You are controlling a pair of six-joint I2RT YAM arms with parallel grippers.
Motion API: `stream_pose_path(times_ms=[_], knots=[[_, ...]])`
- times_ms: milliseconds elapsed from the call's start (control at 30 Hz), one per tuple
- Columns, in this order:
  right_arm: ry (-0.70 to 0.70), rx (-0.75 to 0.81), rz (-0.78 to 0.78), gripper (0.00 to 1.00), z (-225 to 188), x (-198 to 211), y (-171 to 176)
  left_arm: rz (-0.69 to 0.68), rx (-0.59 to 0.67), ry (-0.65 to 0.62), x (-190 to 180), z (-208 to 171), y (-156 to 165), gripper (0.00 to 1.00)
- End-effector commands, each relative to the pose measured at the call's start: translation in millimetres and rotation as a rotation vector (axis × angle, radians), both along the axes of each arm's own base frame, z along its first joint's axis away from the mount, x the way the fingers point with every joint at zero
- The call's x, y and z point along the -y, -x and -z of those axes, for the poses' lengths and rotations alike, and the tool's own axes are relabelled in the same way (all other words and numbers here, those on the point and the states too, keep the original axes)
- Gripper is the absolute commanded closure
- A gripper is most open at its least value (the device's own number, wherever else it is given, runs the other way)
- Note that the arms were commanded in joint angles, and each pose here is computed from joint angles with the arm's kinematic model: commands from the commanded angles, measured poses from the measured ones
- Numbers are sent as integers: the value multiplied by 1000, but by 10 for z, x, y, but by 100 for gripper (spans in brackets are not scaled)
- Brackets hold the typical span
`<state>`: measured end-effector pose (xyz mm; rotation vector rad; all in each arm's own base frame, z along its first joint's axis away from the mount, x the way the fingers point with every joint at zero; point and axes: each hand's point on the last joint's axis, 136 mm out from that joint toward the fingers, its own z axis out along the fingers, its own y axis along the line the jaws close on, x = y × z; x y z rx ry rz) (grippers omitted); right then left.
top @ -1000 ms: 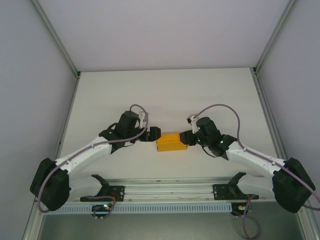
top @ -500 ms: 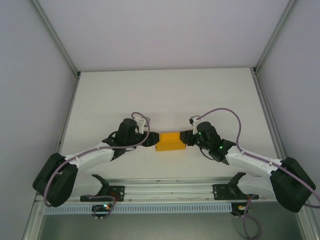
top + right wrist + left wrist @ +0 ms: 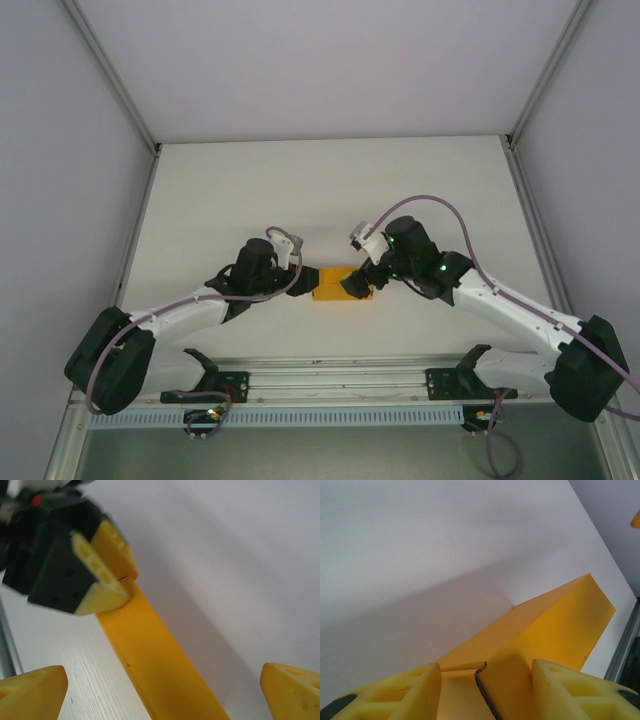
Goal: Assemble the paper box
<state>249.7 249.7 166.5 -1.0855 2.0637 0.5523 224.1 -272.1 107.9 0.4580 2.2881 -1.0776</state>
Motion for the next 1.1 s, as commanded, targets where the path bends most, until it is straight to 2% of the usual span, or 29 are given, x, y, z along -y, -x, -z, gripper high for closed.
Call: stream_pose_path(times_ms=[0, 100, 267, 500, 567, 633, 667, 733, 833, 933, 1067], knots=[[155, 11, -317, 0, 279, -40, 269, -5, -109, -199, -310, 532, 248, 50], [237, 35, -362, 0, 373, -67, 124, -8, -99, -202, -325, 513, 241, 49], [385, -29, -429, 3, 673, -78, -22, -9, -87, -201, -314, 483, 220, 49], [411, -69, -487, 14, 852, -146, 62, -26, -79, -191, -300, 433, 168, 47], [429, -76, -478, 27, 918, -123, 76, -29, -71, -178, -290, 393, 159, 46], [462, -67, -448, 48, 988, -87, 33, -33, -62, -163, -282, 335, 149, 46], [483, -61, -431, 52, 1021, -63, 7, -37, -58, -155, -280, 303, 145, 45], [529, -43, -399, 62, 1063, -19, -43, -45, -42, -135, -283, 206, 131, 37], [575, 37, -315, 63, 997, -1, -209, -85, -9, -124, -353, 33, 107, 21], [626, 197, -181, 60, 797, 16, -478, -168, 25, -151, -543, -162, 80, 3], [743, 433, 73, 64, 461, 112, -936, -354, 60, -222, -978, -385, 64, 0]])
